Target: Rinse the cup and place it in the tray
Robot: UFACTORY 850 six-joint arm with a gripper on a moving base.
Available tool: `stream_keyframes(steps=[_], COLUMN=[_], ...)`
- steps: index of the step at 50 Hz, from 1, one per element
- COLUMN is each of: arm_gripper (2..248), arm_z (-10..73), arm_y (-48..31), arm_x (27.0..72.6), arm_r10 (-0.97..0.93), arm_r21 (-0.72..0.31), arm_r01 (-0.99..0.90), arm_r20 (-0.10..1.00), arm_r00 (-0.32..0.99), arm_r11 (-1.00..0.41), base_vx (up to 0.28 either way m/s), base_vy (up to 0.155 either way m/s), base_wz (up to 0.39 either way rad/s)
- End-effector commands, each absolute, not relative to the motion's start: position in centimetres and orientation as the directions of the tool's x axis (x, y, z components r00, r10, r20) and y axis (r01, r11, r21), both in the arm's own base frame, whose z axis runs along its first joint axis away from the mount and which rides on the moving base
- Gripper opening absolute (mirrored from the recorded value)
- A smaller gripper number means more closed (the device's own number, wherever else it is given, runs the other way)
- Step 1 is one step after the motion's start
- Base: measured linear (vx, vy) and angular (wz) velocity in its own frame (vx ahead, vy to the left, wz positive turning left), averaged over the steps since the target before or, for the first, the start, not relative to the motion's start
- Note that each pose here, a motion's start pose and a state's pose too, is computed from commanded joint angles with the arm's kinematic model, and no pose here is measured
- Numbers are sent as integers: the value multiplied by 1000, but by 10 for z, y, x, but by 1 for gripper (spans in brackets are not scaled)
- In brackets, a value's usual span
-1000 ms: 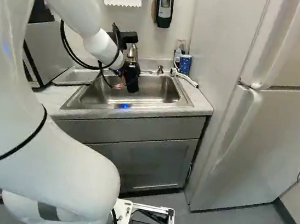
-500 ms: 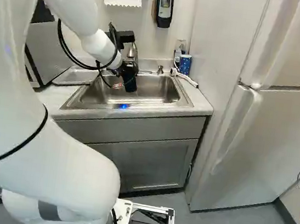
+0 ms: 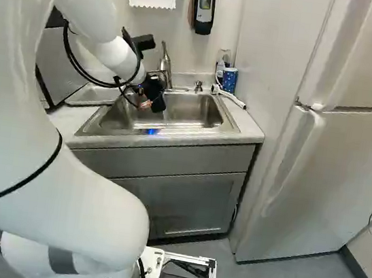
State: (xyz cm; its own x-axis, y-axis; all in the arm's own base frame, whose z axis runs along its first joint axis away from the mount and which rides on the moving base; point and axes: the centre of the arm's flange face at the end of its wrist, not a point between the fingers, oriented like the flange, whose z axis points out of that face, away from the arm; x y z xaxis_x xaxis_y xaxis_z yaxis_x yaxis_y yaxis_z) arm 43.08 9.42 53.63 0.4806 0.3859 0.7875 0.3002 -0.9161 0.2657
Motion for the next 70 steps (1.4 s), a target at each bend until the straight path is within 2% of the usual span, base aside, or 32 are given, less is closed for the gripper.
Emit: stream_keyframes(steps=[13, 22, 44, 70], arm_gripper=[122, 122, 122, 122], arm_z=[537, 539, 542, 544], arm_y=[115, 128, 160, 163], arm_x=[430, 428, 423, 424], arm_r10=[487, 482, 306, 52], arm_r21=[336, 328, 155, -71], arm_r01=[386, 398, 353, 229], arm_r20=[767, 783, 851, 870], arm_r00=[418, 394, 426, 489], arm_r11=[-859, -857, -923, -971], base_vx=[0, 0, 0, 0], base_vy=[0, 0, 0, 0], base_wz=[0, 0, 0, 0])
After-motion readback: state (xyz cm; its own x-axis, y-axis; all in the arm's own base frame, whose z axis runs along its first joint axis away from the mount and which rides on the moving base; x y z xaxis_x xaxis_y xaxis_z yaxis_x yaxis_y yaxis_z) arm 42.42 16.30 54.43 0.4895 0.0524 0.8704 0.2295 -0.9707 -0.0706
